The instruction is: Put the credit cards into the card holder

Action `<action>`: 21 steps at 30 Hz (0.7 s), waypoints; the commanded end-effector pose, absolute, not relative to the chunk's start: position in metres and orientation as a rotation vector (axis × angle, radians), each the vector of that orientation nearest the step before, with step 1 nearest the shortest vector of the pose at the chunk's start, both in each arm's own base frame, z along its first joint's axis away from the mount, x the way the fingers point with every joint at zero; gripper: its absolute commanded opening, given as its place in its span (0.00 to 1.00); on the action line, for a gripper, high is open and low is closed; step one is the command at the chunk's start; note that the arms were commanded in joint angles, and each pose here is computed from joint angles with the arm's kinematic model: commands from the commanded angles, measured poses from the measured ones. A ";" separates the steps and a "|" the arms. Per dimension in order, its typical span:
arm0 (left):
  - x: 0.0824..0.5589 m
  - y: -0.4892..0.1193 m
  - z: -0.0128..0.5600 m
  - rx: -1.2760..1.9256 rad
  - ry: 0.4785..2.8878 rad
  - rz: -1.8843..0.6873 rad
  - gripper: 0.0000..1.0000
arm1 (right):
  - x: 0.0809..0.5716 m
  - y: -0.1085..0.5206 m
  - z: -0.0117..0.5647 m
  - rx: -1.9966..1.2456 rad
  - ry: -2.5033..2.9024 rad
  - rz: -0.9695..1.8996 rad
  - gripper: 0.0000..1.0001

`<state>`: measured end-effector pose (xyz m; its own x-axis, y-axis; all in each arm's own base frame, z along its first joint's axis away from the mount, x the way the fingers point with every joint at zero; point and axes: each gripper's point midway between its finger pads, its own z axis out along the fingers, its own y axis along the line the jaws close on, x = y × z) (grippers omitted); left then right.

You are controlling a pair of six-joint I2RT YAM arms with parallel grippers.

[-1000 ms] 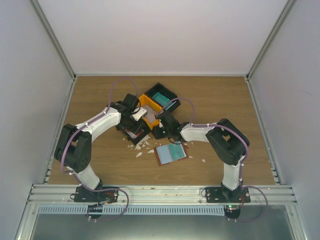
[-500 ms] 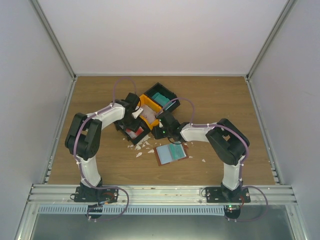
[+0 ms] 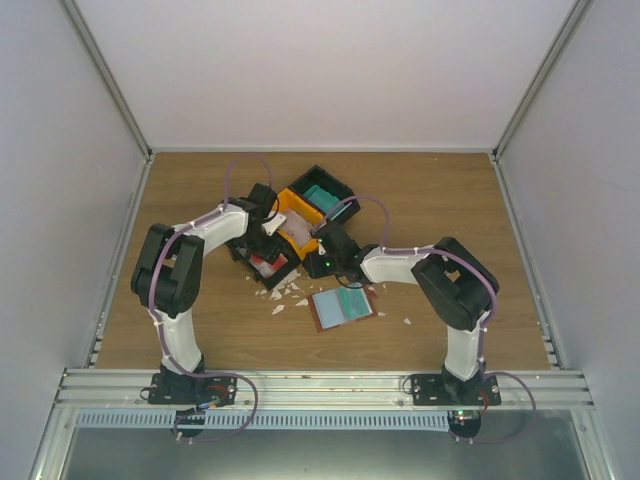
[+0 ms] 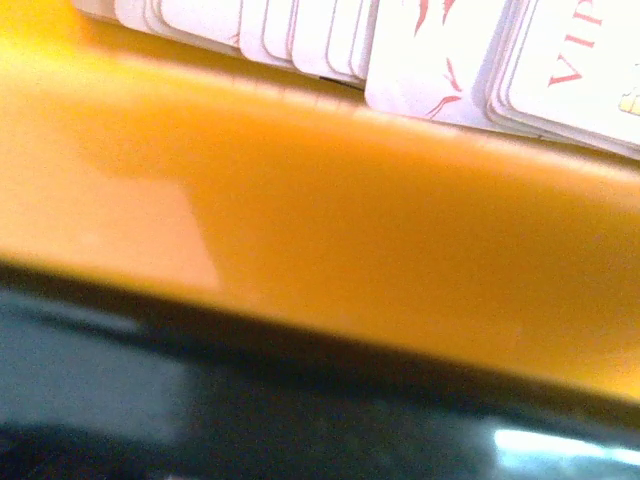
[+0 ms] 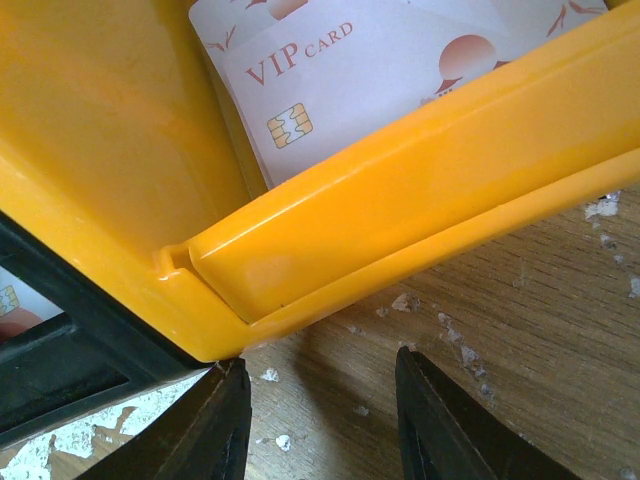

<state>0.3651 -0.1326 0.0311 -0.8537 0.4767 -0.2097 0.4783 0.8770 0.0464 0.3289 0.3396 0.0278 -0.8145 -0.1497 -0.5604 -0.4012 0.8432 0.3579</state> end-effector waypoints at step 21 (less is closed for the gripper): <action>0.344 -0.149 0.070 0.661 2.839 -0.267 0.43 | 0.335 0.348 0.026 -0.391 2.486 0.650 0.41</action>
